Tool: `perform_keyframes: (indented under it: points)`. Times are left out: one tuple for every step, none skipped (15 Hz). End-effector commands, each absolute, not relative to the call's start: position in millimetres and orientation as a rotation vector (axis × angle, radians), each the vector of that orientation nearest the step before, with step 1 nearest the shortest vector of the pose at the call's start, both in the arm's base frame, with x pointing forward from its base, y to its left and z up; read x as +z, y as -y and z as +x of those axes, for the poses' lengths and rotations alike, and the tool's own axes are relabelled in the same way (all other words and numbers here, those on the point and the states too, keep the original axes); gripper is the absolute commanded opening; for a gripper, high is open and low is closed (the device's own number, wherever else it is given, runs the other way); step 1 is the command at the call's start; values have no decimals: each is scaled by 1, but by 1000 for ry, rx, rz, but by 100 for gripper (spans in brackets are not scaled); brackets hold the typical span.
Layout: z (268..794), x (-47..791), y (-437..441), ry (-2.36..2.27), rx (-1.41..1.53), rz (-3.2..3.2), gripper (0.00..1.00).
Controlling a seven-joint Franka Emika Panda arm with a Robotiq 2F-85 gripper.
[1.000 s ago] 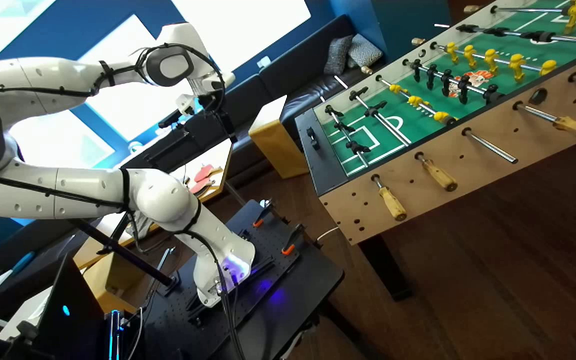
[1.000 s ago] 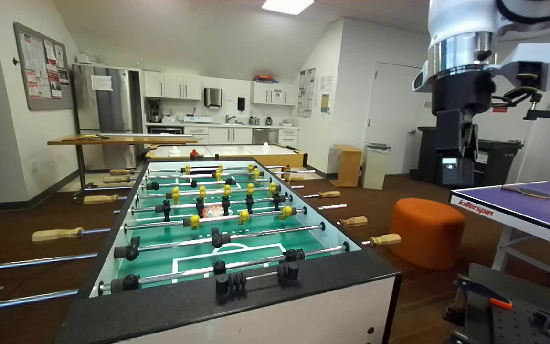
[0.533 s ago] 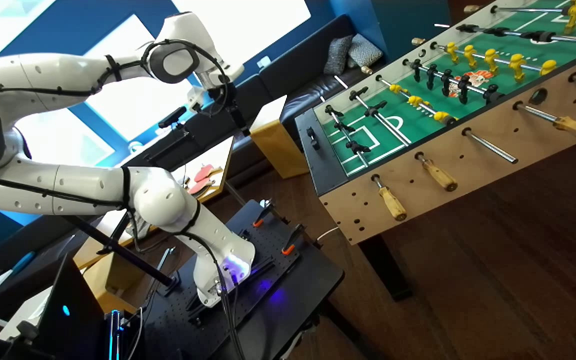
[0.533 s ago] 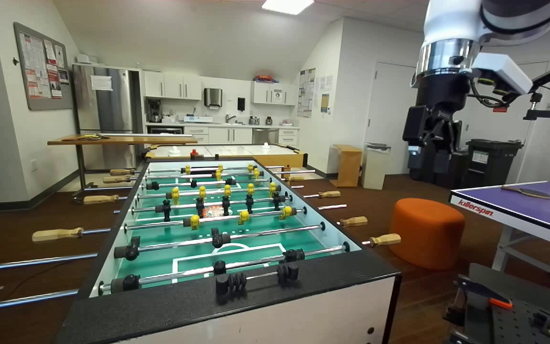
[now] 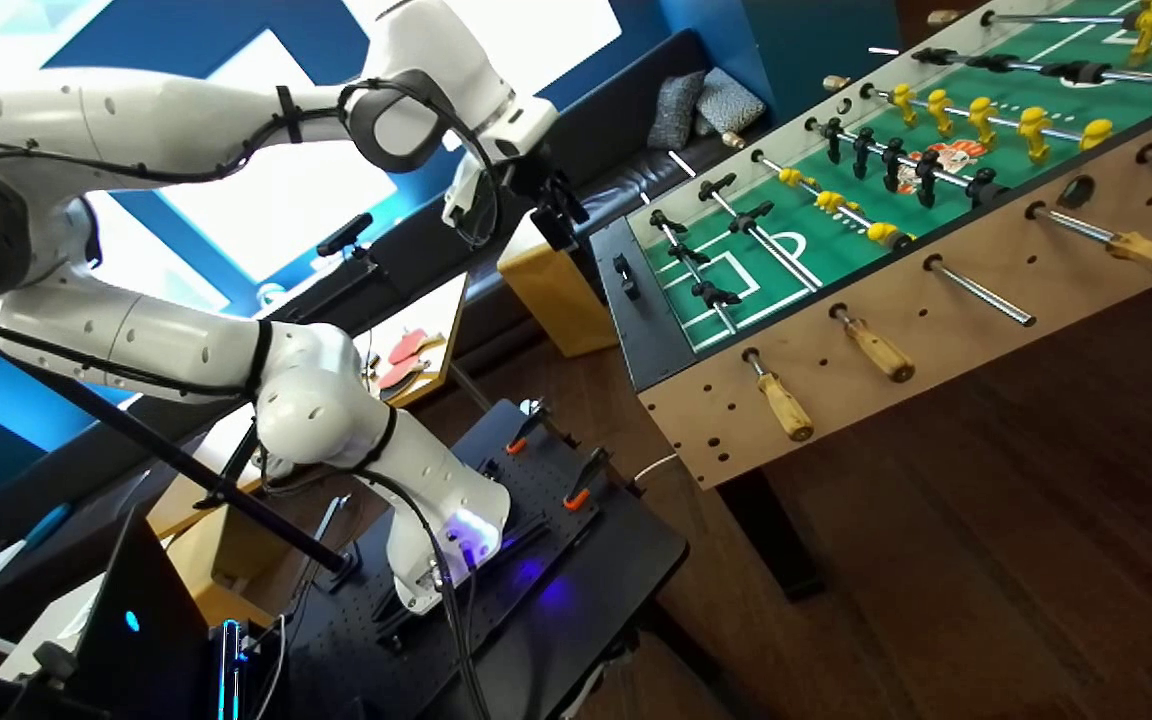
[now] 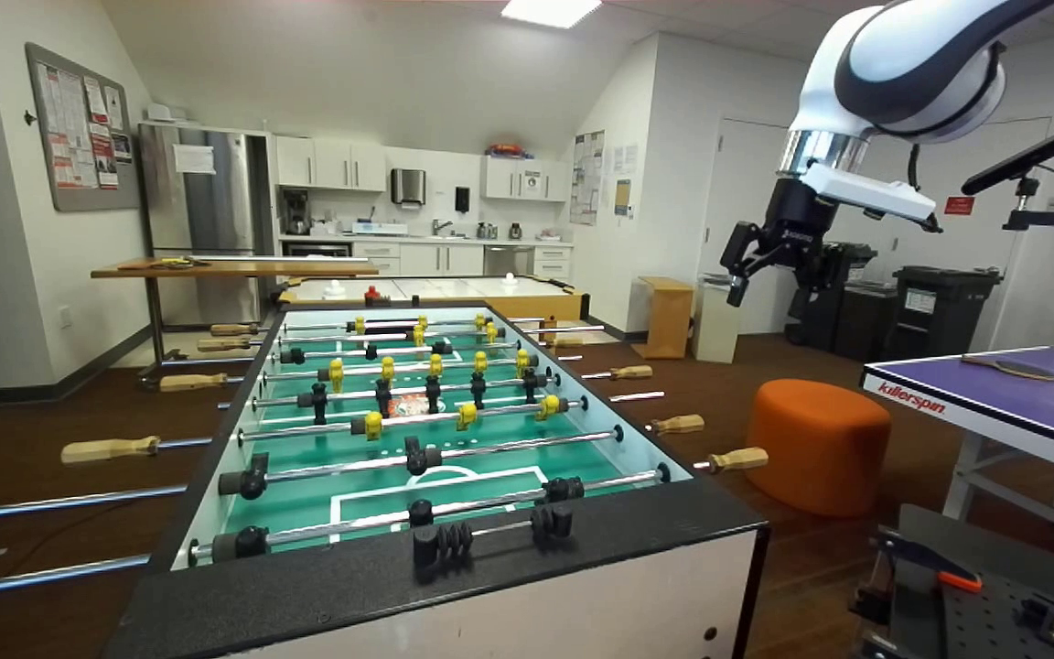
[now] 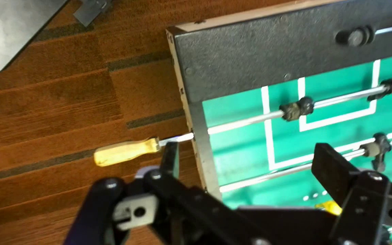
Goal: Pull out the first wooden handle
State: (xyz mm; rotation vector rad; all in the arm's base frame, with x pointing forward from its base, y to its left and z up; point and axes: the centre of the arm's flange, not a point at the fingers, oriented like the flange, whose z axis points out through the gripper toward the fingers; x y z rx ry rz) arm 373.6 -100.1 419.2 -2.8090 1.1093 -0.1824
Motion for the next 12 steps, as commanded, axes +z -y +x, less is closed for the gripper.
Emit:
perform_keyframes:
  points:
    - [401, 393, 148, -1401, -219, -2748, 100]
    - [401, 383, 159, -1480, -232, -2725, 100]
    - [400, 375, 167, -1559, -239, -2701, 100]
    - [398, 372, 164, -1629, -159, -2669, 100]
    - [384, 378, 160, -1503, -209, -2712, 100]
    - [385, 371, 164, -1554, -183, -2695, 100]
    - [387, 367, 165, -1579, -168, -2684, 100]
    - [389, 366, 165, -1590, -165, -2678, 100]
    - [390, 367, 164, -1593, -167, -2676, 100]
    - [391, 368, 164, -1593, -169, -2676, 100]
    - [394, 364, 167, -1668, -191, -2617, 100]
    - [396, 359, 173, -1753, -232, -2545, 100]
